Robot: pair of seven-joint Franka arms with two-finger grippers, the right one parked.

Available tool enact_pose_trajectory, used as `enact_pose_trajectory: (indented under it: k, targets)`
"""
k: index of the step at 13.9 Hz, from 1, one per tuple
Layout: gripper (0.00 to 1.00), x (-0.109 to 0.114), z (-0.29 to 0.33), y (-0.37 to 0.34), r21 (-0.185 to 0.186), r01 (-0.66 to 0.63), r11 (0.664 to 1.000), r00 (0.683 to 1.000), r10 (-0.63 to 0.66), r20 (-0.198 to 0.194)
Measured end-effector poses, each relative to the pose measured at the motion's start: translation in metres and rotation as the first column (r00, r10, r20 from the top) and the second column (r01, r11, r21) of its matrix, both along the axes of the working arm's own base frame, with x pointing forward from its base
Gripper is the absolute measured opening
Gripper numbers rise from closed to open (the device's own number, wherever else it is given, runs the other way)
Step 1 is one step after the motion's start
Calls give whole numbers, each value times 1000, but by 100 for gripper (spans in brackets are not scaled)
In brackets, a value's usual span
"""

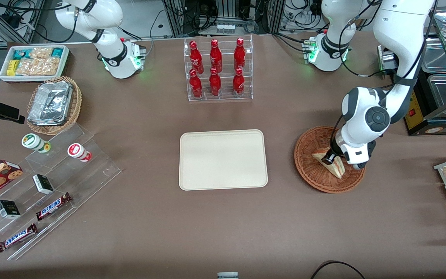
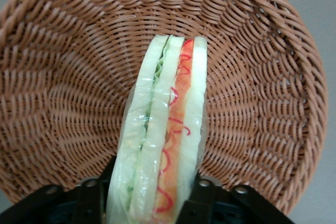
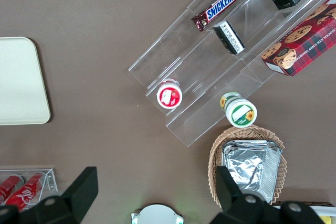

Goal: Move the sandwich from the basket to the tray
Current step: 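Lower the left gripper and close it on the wrapped sandwich, then lift the sandwich and carry it toward the cream tray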

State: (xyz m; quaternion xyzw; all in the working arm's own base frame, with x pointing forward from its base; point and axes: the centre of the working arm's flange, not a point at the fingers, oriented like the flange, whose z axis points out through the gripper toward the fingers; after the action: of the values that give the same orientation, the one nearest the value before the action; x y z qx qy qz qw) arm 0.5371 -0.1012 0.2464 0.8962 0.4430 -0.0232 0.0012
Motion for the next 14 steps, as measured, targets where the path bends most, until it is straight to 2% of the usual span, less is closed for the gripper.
enact_pose_trajectory:
  k: [1,3,5,7,8,10,14]
  targets:
    - [39,0,4,-1,29,34,999,999,-34,-16]
    - [32,7,26,-8,64,108,992,993,-104,-64]
    - [30,20,61,-28,72,170,983,982,-163,-94]
    - [22,31,93,-60,73,246,966,965,-238,-106]
    - [19,35,104,-78,70,292,954,952,-283,-112]
    - [19,41,113,-113,50,357,933,930,-350,-109]
    - [19,43,102,-190,-28,527,849,845,-528,-87]
